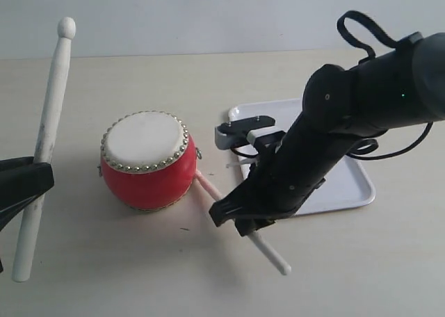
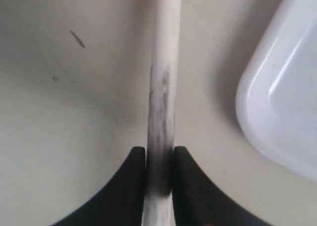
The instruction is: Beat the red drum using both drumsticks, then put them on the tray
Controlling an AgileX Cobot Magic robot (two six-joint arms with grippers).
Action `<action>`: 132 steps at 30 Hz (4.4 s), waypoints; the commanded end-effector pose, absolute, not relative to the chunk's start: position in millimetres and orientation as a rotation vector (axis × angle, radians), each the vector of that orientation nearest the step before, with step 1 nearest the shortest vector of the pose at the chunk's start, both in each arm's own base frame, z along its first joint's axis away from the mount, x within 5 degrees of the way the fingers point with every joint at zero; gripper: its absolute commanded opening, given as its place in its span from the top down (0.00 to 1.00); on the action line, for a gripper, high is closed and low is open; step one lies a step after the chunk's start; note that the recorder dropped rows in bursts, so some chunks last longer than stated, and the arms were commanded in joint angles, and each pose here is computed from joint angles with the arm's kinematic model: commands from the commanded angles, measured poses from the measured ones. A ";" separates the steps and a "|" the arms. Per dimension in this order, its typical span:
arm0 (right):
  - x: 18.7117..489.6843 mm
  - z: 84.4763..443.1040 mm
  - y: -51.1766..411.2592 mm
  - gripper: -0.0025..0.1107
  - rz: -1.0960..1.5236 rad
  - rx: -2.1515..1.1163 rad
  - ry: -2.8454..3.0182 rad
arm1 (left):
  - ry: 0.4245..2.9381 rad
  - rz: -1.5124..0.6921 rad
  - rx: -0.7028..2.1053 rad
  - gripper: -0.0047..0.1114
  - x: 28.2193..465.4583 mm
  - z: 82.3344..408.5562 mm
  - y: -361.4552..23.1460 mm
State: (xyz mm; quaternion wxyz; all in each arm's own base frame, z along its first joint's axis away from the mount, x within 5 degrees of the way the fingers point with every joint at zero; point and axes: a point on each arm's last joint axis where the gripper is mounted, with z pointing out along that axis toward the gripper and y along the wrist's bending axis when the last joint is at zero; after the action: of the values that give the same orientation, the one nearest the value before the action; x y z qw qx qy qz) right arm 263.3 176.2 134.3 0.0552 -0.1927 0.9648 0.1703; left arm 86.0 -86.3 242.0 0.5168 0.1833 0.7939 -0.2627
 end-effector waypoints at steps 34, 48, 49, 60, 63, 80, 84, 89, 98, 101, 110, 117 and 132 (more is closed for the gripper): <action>273.9 127.0 172.9 0.98 0.301 -0.653 3.060 | 1.895 -0.618 0.444 0.96 85.9 242.8 -84.9; 277.2 110.9 173.9 0.98 0.284 -0.680 3.060 | 1.892 -0.613 0.451 0.96 85.9 242.8 -84.9; 277.2 110.3 173.9 0.98 0.284 -0.680 3.062 | 1.892 -0.613 0.451 0.96 85.9 242.8 -84.9; 276.2 89.0 172.1 0.90 0.240 -0.709 3.120 | 1.891 -0.610 0.455 0.96 85.9 242.8 -84.9; 276.3 87.7 172.1 0.83 0.238 -0.708 3.122 | 1.888 -0.605 0.462 0.96 85.9 242.8 -84.9; 282.7 78.7 154.6 0.86 -0.095 -0.637 3.130 | 1.888 -0.604 0.464 0.96 85.9 242.8 -84.9; 283.1 78.6 155.0 0.98 -0.089 -0.664 3.120 | 1.887 -0.602 0.466 0.96 85.9 242.8 -84.9; 279.7 85.3 162.4 0.98 0.055 -0.662 3.130 | 1.885 -0.599 0.470 0.96 85.9 242.8 -84.9; 281.9 138.1 171.2 0.98 0.230 -0.678 2.985 | 1.858 -0.572 0.506 0.96 86.3 243.9 -85.0; 284.2 161.5 172.5 0.98 0.252 -0.691 2.915 | 1.831 -0.546 0.535 0.96 86.8 245.1 -85.0; 294.7 223.0 170.2 0.98 0.185 -0.759 2.673 | 1.712 -0.396 0.641 0.96 90.4 250.5 -82.7; 304.4 251.0 162.1 0.98 0.002 -0.874 2.459 | 1.570 -0.265 0.720 0.96 93.5 263.0 -82.2; 298.7 263.9 169.4 0.98 -0.158 -1.247 2.215 | 1.386 0.256 1.170 0.96 116.9 276.7 -105.9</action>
State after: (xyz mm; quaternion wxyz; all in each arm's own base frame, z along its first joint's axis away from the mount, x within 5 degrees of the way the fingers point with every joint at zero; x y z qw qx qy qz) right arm 305.4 161.3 259.1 0.2972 -0.4396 0.8456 -0.0574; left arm 105.2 -97.9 283.5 0.6484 0.4794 0.5885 0.0580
